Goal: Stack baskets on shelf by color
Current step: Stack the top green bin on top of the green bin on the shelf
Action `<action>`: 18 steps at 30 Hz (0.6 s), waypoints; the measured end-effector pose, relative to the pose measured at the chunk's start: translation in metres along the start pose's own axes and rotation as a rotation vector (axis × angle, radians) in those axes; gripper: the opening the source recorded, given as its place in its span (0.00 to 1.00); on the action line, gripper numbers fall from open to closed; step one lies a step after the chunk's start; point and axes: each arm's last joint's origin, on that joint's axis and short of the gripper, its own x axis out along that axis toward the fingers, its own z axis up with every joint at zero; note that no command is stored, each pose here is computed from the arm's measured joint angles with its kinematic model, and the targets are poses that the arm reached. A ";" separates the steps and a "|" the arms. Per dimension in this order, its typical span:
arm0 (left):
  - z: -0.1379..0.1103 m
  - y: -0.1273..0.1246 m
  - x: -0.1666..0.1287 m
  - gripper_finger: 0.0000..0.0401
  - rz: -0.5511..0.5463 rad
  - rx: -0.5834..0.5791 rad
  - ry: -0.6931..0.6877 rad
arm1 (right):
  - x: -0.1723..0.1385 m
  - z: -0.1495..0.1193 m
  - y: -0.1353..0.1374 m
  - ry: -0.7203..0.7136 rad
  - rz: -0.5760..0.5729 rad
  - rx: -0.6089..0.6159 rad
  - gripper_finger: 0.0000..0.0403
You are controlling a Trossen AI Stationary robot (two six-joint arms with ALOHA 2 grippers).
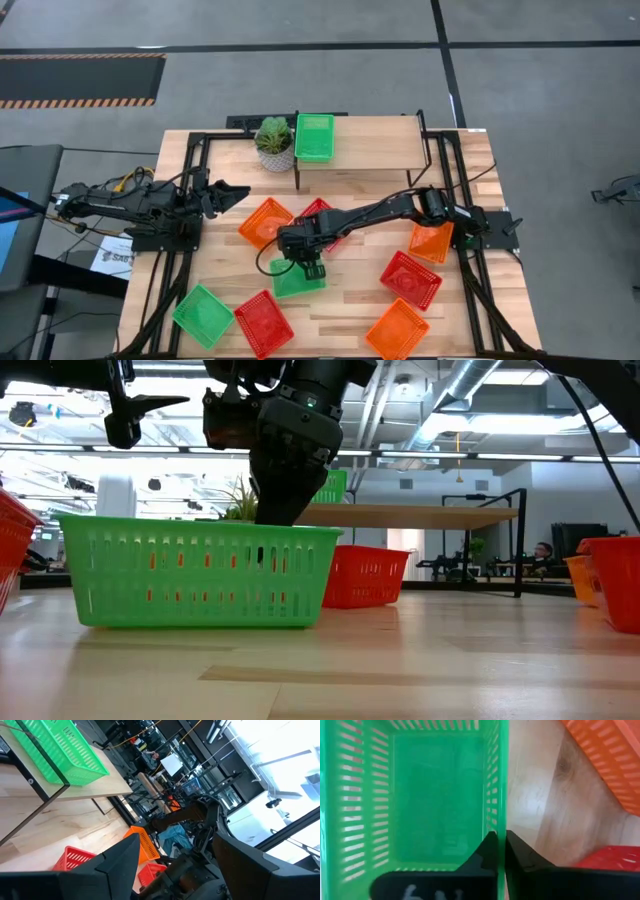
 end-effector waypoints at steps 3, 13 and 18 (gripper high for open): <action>0.000 0.000 0.000 0.60 0.000 -0.001 -0.001 | 0.000 0.000 -0.001 0.003 0.000 0.029 0.04; 0.000 0.000 0.000 0.60 -0.003 -0.040 -0.004 | -0.075 -0.002 -0.009 -0.053 0.032 0.122 0.02; 0.001 -0.001 0.000 0.60 -0.008 -0.050 -0.008 | -0.142 -0.014 -0.022 -0.108 0.022 0.261 0.01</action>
